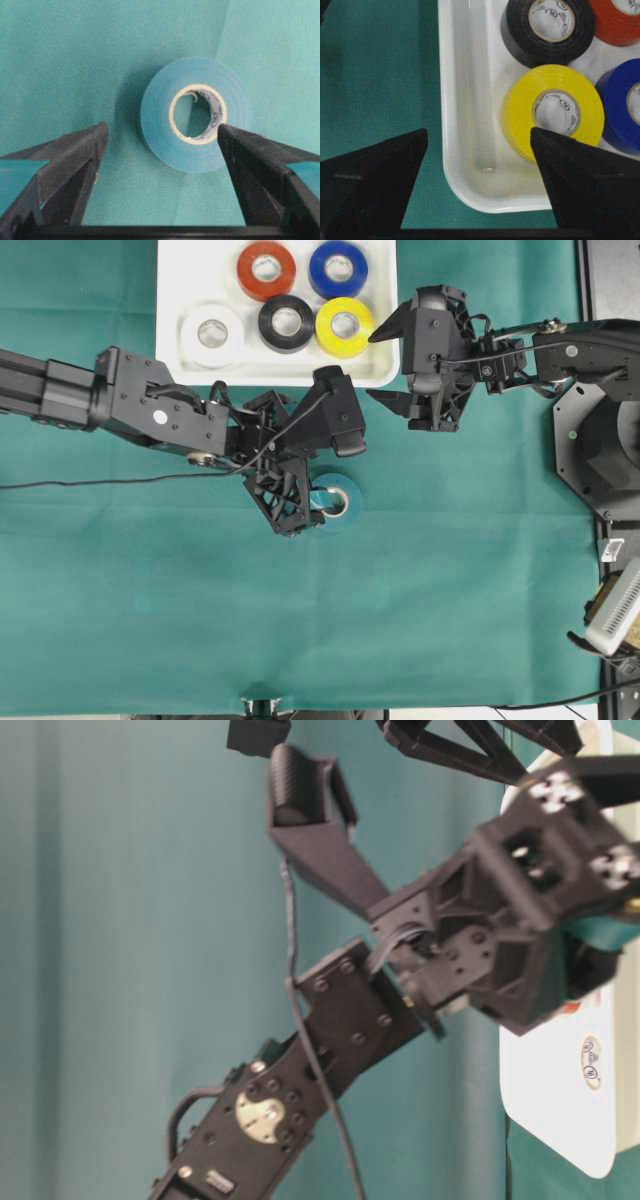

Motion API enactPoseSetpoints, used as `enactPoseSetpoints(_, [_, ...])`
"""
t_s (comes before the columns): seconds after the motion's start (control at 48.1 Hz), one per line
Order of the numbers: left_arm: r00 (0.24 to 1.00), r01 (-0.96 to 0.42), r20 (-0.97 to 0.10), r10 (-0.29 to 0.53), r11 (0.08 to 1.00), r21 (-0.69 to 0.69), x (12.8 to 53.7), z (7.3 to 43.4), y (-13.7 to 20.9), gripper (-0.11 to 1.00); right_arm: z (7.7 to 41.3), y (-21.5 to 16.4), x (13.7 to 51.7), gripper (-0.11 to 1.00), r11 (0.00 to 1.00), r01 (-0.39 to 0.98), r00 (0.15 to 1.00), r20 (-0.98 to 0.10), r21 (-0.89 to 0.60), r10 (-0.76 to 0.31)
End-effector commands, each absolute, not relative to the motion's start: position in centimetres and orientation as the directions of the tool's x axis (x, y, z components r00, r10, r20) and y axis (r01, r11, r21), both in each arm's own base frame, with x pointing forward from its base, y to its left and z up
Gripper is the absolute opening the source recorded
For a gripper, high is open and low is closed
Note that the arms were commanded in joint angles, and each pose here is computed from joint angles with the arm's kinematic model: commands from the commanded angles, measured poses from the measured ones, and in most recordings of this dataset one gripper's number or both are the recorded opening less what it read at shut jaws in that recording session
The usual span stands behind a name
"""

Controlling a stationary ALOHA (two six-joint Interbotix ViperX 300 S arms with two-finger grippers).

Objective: Put the tape alternately from left to right into the white case.
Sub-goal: 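Move the left gripper over the teal tape roll, then lower the left gripper into the teal roll and grip it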

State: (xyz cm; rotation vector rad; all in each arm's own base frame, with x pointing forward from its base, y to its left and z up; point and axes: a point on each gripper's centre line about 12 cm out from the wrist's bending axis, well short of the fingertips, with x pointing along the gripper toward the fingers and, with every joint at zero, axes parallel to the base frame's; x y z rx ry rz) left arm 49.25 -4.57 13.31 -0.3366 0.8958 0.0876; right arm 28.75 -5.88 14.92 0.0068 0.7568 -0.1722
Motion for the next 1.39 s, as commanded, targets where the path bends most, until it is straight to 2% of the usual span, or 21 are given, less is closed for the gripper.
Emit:
enactPoseSetpoints(0.0, [0.665,-0.207,-0.744,-0.067,0.94,-0.27,50.2,15.2,-4.5,0.99,15.7,-5.7,28.9,0.86,0.987,0.152,0.736,-0.661,-0.053,-0.149])
enactPoseSetpoints(0.644, [0.619,-0.241,-0.783,-0.054,0.936,-0.255,51.5,11.8,-3.8,0.99,15.5,-5.3,28.9,0.86,0.989,0.142,0.733,-0.666,-0.05,-0.139])
enactPoseSetpoints(0.977, [0.606,-0.264,-0.794,-0.052,0.928,-0.263,51.2,11.5,-3.8,0.96,15.5,-5.3,28.8,0.86,0.988,0.143,0.731,-0.668,-0.051,-0.14])
enactPoseSetpoints(1.081, [0.607,-0.261,-0.793,-0.054,0.929,-0.263,51.2,11.5,-4.0,0.8,15.5,-5.3,28.8,0.86,0.989,0.142,0.731,-0.668,-0.052,-0.14])
enactPoseSetpoints(1.268, [0.617,-0.255,-0.785,-0.055,0.93,-0.266,51.3,12.1,-4.0,0.29,15.5,-5.3,28.8,0.86,0.989,0.142,0.733,-0.666,-0.05,-0.139])
enactPoseSetpoints(1.289, [0.617,-0.254,-0.785,-0.055,0.93,-0.265,51.3,12.1,-4.0,0.26,15.5,-5.3,28.8,0.86,0.989,0.142,0.732,-0.667,-0.05,-0.139])
enactPoseSetpoints(1.372, [0.617,-0.253,-0.785,-0.055,0.931,-0.264,51.2,12.1,-4.0,0.25,15.5,-5.3,28.8,0.86,0.988,0.143,0.732,-0.667,-0.051,-0.14])
